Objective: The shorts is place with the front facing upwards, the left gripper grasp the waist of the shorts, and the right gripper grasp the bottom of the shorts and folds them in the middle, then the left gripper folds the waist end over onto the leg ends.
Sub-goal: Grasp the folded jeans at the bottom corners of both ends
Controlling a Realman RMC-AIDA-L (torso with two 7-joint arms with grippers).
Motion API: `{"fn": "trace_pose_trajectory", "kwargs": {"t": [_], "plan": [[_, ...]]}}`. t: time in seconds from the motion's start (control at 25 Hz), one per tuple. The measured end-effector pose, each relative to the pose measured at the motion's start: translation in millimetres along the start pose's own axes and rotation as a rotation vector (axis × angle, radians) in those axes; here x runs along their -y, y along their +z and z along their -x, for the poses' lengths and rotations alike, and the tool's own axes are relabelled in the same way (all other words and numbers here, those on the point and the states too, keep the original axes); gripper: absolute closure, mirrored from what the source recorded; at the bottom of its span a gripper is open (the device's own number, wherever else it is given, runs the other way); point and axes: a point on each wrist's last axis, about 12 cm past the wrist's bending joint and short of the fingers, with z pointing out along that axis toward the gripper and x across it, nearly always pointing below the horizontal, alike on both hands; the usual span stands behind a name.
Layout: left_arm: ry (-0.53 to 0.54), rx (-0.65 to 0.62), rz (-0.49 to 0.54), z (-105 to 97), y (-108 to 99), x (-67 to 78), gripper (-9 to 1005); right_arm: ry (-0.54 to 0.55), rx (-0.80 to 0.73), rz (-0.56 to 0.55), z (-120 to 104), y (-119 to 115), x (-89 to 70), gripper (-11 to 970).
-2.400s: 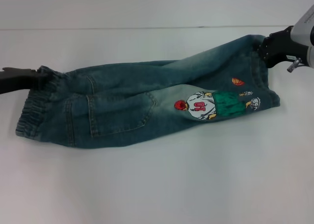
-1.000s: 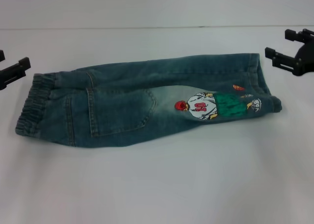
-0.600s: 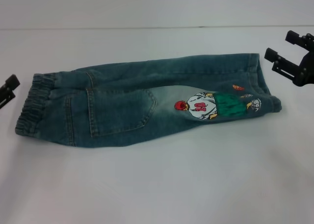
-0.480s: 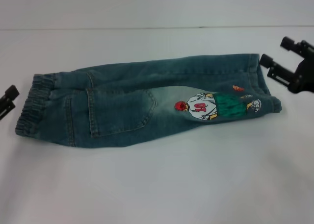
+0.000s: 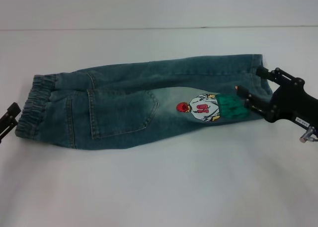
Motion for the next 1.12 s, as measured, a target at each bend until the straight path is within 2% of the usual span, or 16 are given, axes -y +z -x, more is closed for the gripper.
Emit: {"fn": "trace_pose_trajectory", "kwargs": {"t": [0.16, 0.36, 0.6, 1.0, 1.12], "plan": [[-0.006, -0.005, 0.045, -1.9, -2.2, -4.5, 226, -0.046, -0.021, 0.023, -3.8, 8.4, -5.6, 243], [-0.012, -0.036, 0.092, -6.1, -0.1, -8.9, 226, -0.082, -0.065, 0.082, -3.0, 28.1, -9.3, 429], [-0.009, -0.057, 0.101, -9.1, -2.9, -9.6, 227, -0.112, -0.066, 0.141, -0.4, 37.3, -15.4, 661], [0.054, -0.166, 0.088, -3.2, -14.9, -21.3, 229, -0.138, -0.077, 0.236, 3.1, 45.9, -23.2, 880], [0.065, -0.223, 0.062, -2.7, -18.2, -22.7, 229, -0.136, -0.087, 0.254, 6.1, 48.3, -21.2, 941]]}}
